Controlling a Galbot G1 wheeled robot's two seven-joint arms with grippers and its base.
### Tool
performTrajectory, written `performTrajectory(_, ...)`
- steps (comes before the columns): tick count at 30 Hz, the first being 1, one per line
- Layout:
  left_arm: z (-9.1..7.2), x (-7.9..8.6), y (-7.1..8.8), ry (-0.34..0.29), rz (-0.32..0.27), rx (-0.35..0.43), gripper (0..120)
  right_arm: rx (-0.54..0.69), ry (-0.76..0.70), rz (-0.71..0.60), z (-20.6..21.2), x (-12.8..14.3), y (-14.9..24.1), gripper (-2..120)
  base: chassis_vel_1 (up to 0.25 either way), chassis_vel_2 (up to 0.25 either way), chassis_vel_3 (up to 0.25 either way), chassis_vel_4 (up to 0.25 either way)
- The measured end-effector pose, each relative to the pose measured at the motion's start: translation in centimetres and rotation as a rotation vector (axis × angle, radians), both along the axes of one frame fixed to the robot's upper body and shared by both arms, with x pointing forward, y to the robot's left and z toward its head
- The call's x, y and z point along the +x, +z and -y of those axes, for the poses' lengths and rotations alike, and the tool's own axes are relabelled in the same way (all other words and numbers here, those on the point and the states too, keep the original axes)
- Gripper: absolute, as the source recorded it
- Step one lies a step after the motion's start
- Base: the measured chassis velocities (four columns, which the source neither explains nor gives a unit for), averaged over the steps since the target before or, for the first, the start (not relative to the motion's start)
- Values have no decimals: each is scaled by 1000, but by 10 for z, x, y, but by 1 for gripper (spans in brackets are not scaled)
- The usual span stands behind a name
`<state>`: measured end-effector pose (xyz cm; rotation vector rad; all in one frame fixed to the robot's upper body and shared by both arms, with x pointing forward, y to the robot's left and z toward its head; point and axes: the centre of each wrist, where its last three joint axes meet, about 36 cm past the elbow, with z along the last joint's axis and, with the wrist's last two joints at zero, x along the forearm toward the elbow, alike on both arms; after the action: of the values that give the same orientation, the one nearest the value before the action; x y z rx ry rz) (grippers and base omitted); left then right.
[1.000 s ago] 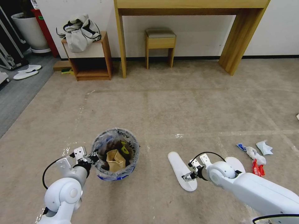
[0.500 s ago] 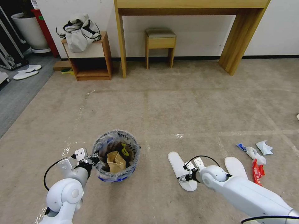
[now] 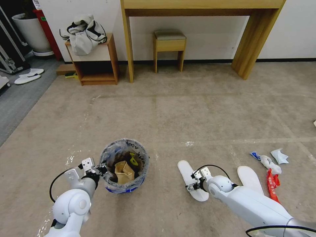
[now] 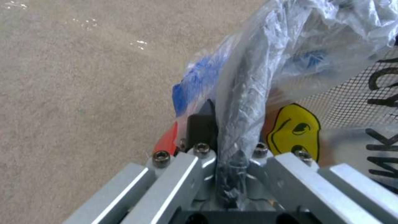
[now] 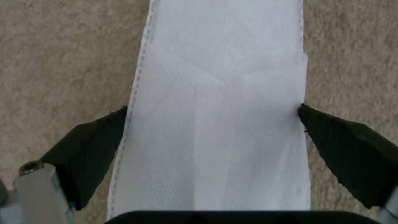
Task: Pick up the trash bin and place the garbage on the floor into it.
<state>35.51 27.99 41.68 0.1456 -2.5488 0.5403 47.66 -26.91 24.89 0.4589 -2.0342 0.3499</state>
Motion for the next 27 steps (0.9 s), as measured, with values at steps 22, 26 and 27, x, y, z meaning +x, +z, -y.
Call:
performTrajectory(22, 8, -7, 1, -9, 5, -6, 1, -6, -34, 27, 6, -10, 12, 59, 0, 0, 0, 0)
performTrajectory(26, 8, -7, 2, -12, 7, -6, 1, -3, -43, 33, 7, -11, 16, 47, 0, 0, 0, 0)
performTrajectory(27, 9, -7, 2, -14, 8, -7, 1, 2, -47, 36, 8, -12, 18, 42, 0, 0, 0, 0)
